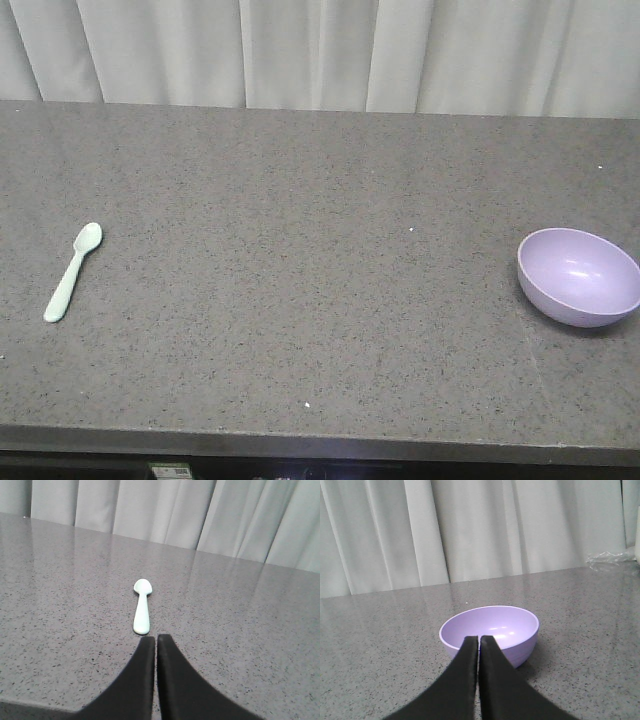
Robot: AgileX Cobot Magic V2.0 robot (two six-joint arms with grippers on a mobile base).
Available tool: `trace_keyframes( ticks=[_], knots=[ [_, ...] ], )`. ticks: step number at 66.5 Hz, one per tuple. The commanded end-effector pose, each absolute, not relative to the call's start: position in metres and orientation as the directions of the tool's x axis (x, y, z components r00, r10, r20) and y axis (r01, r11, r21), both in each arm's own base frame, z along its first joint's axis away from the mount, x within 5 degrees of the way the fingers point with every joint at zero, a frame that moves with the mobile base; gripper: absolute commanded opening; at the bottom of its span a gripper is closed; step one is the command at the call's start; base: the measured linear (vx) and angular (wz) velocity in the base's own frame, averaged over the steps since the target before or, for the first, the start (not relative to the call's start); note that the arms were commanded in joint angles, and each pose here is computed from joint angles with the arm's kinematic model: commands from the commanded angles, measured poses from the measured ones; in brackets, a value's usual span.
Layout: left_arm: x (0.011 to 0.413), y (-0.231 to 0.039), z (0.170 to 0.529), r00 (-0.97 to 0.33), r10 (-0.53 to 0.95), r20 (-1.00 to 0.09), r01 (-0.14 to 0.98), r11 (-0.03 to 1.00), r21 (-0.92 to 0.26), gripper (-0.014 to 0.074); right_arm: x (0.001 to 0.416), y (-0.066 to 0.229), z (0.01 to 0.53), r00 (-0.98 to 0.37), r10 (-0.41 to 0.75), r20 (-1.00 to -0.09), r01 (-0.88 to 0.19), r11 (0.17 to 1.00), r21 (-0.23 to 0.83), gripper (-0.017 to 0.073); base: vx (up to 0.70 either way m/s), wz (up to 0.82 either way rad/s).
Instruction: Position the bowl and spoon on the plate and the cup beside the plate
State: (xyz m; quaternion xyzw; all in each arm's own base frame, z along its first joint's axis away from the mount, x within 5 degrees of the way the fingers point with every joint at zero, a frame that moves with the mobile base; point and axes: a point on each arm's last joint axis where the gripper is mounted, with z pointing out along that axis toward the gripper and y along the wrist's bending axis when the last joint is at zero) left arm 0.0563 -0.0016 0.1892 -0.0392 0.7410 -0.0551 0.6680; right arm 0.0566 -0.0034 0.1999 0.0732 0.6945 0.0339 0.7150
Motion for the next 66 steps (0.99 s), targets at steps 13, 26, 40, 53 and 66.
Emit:
trace_keyframes(
  ticks=[13,26,40,53,66],
  knots=[
    [0.0566,-0.0017,0.1877,-0.045,-0.143,-0.989,0.024,0.989,-0.144,-0.0007,0.0559,-0.0032,0.2043,0.104,0.13,-0.986,0.045,0.99,0.136,-0.0004,0.02,0.0],
    [0.0566,-0.0017,0.1877,-0.045,-0.143,-0.989,0.024,0.989,-0.144,-0.0007,0.0559,-0.0032,0.2043,0.104,0.13,-0.986,0.045,0.99,0.136,-0.0004,0.01,0.0],
    [0.0566,-0.0017,0.1877,-0.045,-0.143,-0.989,0.024,0.989,-0.144,-0.0007,0.0559,-0.0032,0.2042,0.103,0.13,-0.986,0.045,0.99,0.136,-0.0004,0.0,0.0],
    [0.0566,-0.0017,0.1877,-0.045,-0.143,-0.989,0.024,0.989,-0.144,-0.0007,0.0559,-0.0032,0.2042,0.103,0.13,-0.986,0.045,0.99,0.136,-0.0004,0.0,0.0],
    [0.0566,-0.0017,0.1877,-0.045,-0.143,-0.989,0.024,0.989,-0.144,-0.0007,0.0559,-0.0032,0.2042,0.103,0.13,-0.986,0.045,0.99,0.136,-0.0004,0.0,0.0]
  ],
)
